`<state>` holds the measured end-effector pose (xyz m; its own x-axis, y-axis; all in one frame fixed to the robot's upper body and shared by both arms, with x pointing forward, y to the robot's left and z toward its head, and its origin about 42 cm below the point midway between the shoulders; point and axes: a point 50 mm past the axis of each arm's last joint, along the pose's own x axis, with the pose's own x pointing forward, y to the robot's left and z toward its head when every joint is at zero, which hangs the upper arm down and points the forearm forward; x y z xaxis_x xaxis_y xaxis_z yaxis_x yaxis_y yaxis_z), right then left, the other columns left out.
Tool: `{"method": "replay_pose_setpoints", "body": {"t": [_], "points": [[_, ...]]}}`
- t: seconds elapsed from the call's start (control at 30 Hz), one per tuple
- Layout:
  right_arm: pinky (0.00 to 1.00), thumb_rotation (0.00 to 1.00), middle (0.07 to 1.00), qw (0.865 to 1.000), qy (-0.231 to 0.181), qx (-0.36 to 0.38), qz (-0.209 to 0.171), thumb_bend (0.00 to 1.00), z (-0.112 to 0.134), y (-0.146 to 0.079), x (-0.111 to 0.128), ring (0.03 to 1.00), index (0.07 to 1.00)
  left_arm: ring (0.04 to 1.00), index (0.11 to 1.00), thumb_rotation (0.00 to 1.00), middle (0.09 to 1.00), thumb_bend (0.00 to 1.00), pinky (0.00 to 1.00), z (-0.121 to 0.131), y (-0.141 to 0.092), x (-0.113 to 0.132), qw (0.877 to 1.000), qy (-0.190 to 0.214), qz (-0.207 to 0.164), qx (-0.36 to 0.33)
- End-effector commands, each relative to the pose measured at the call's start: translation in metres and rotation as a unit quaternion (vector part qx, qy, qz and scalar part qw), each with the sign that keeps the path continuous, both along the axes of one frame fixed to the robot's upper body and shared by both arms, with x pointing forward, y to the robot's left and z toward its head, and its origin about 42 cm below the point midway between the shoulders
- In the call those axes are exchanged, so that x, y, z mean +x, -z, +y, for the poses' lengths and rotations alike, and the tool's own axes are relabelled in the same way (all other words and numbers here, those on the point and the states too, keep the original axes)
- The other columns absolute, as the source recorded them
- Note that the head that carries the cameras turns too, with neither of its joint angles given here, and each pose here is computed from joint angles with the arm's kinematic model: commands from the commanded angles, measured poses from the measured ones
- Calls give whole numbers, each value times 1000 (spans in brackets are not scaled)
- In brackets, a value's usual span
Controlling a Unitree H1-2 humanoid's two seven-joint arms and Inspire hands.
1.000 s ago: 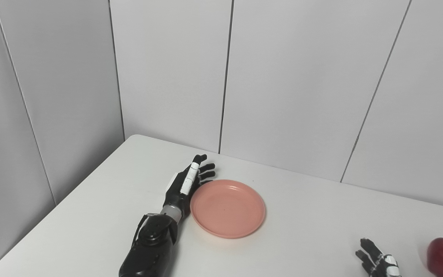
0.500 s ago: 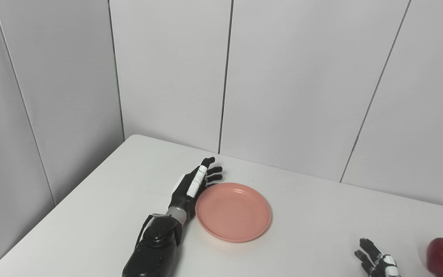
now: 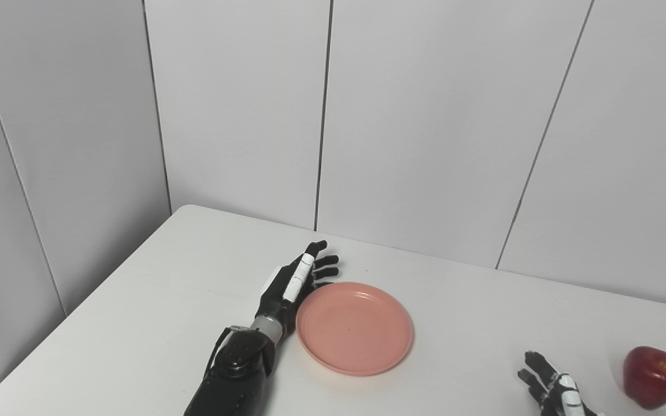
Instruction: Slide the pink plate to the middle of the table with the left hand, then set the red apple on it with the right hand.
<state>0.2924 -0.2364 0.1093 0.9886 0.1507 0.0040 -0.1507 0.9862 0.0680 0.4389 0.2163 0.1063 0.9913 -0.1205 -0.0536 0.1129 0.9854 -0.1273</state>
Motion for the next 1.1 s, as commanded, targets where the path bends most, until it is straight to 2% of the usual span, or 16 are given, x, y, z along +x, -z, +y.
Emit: {"method": "replay_pose_setpoints", "body": {"t": [0.0,0.63,1.07], "points": [[985,1000,910,999,-19,11,27,689,15,7,-4,895,838,791,877,880,810,903,707,-13,-3,3,1000,14,5,-7],[960,1000,907,999,-21,12,24,708,28,5,-4,879,845,787,874,889,806,908,703,-49,-5,-4,999,33,16,-18],[963,1000,910,999,-21,10,24,706,27,5,-3,880,850,807,861,890,802,868,748,-75,-6,-14,999,17,25,-16]]}}
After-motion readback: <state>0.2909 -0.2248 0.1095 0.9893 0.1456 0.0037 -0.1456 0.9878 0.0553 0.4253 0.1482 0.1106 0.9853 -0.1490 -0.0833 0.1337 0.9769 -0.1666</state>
